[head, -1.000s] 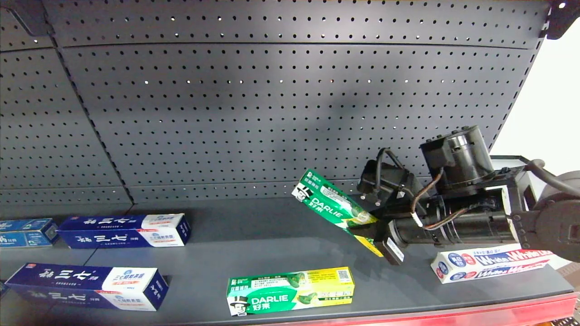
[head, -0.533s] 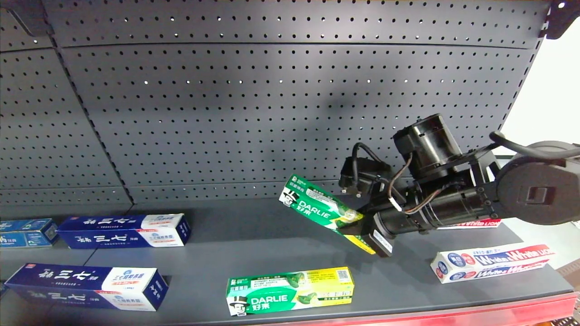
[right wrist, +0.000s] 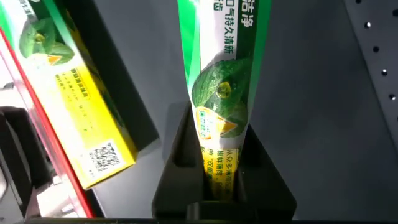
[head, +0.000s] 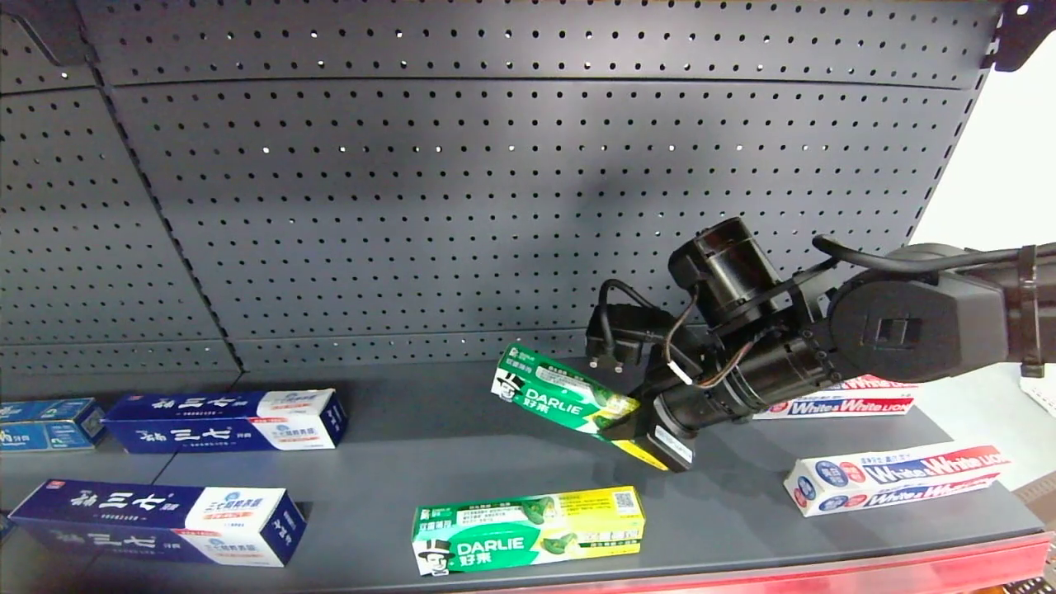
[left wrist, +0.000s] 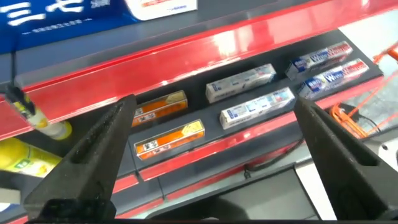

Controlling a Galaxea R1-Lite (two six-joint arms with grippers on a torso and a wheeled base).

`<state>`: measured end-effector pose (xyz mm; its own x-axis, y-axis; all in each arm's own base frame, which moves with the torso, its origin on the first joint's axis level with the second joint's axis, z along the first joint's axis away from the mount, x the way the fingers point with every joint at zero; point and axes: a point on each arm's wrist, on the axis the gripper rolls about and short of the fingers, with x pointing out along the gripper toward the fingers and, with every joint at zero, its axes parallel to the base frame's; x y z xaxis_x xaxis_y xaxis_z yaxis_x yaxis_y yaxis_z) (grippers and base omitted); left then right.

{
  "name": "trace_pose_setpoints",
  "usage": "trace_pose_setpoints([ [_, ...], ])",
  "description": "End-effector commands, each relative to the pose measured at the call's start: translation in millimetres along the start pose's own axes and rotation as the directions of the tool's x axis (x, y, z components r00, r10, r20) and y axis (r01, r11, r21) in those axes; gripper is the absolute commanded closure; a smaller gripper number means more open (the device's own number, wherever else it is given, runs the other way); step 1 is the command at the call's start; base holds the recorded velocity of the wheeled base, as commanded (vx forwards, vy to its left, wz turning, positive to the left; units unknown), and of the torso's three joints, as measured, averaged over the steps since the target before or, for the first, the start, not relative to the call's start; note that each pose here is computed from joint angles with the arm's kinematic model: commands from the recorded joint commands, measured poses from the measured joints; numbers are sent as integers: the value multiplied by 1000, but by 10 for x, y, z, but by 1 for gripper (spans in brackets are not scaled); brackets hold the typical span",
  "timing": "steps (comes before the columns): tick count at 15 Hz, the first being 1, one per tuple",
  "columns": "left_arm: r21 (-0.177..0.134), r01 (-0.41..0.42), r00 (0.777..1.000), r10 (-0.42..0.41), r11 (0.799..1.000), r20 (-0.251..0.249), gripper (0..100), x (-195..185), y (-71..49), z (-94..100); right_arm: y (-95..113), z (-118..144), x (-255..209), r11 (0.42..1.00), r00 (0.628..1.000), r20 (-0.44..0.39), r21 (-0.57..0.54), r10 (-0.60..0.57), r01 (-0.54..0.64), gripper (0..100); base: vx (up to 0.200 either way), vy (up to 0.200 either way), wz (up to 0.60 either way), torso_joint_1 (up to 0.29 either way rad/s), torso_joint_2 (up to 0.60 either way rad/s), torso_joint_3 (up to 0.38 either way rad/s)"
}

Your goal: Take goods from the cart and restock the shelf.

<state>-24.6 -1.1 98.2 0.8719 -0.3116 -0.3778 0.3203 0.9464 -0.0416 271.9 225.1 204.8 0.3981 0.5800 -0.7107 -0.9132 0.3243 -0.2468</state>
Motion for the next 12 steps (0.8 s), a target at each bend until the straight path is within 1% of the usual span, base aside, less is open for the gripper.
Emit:
trace_pose_setpoints([
  [1,2,8,1000,-8,1000,-5,0,2,3,7,-34,38,56,1000,1000,-1,-6,3,-3,100,0,0,0,0,0,0],
  [3,2,7,1000,-7,1000,-4,0,1,2,6,-65,83,122,1000,1000,-7,-14,9,-9,100,0,0,0,0,0,0],
  [6,2,5,1000,-5,1000,-2,0,0,2,5,-84,131,191,998,999,-37,-54,31,-33,100,0,0,0,0,0,0],
  [12,1,5,1000,-5,1000,-1,0,-2,2,5,-116,339,336,994,996,-56,-88,64,-69,100,0,0,0,0,0,0],
])
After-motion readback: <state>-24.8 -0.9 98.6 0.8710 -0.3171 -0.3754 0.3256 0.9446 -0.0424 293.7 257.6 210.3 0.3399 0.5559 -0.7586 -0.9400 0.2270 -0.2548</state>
